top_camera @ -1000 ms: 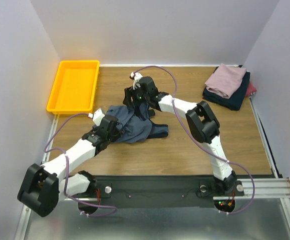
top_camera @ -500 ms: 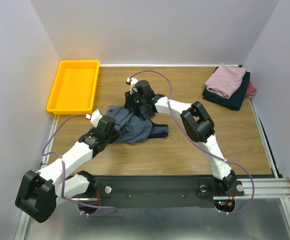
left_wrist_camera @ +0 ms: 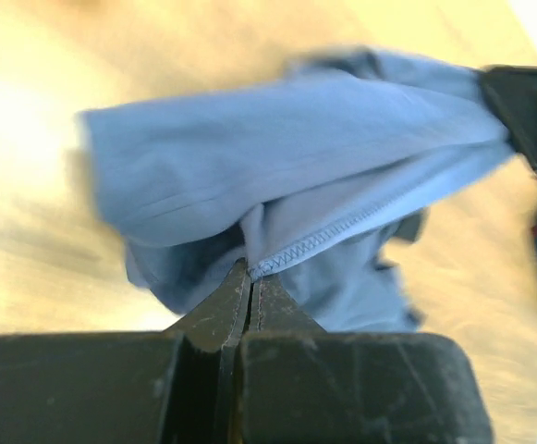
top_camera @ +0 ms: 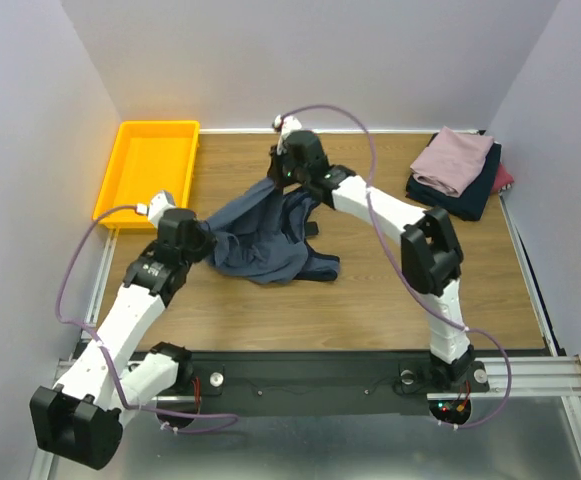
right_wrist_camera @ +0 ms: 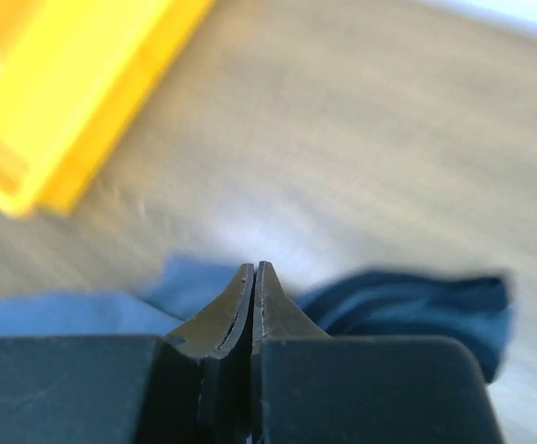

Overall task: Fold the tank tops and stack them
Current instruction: Flatten the tank top out

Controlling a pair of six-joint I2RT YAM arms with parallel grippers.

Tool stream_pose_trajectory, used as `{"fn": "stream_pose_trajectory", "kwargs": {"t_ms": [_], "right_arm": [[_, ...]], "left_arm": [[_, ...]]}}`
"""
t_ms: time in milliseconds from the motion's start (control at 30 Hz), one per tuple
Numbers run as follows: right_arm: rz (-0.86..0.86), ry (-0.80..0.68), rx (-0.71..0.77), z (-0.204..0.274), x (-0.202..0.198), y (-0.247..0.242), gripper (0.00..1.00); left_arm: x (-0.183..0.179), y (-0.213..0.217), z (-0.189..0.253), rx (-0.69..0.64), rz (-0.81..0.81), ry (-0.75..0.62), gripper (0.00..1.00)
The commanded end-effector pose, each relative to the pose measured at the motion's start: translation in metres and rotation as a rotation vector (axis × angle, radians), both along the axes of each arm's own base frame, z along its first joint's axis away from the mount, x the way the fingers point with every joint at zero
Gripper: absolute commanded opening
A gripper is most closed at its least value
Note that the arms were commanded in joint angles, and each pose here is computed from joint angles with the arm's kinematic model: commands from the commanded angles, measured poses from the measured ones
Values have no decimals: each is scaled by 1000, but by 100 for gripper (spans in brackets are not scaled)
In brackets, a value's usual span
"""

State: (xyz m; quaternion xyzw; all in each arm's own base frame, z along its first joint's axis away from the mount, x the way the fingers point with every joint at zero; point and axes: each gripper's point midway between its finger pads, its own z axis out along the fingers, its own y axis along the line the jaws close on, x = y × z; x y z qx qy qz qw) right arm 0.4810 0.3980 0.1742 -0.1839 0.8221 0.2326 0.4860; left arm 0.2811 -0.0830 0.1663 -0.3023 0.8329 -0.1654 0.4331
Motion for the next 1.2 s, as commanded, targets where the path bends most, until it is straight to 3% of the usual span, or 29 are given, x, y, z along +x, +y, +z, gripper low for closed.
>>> {"fn": "stream_pose_trajectory", "kwargs": {"t_ms": [0, 200, 500, 633, 833, 1033, 1133, 1167], "right_arm": [[-247, -287, 61, 149, 29, -60, 0], [-440, -431, 36, 232, 34, -119, 0], [-690, -621, 57, 343, 22, -212, 0], [-735, -697, 109, 387, 10, -237, 0], [-725, -796, 191, 436, -4, -252, 1], [-719, -827, 224, 450, -10, -262, 0], [-661, -735, 199, 414, -11, -253, 1], [-652, -723, 236, 417, -29, -258, 0]], "left_arm": [[13, 14, 68, 53, -30, -125, 0], [36, 42, 180, 101, 24, -324, 0], [72, 57, 336, 43, 46, -623, 0], [88, 51, 364, 16, 20, -686, 0], [100, 19, 428, -28, -156, -853, 0], [98, 20, 452, 10, -163, -916, 0], [88, 16, 421, -30, -170, -855, 0], [106, 15, 367, -44, -162, -748, 0]]}}
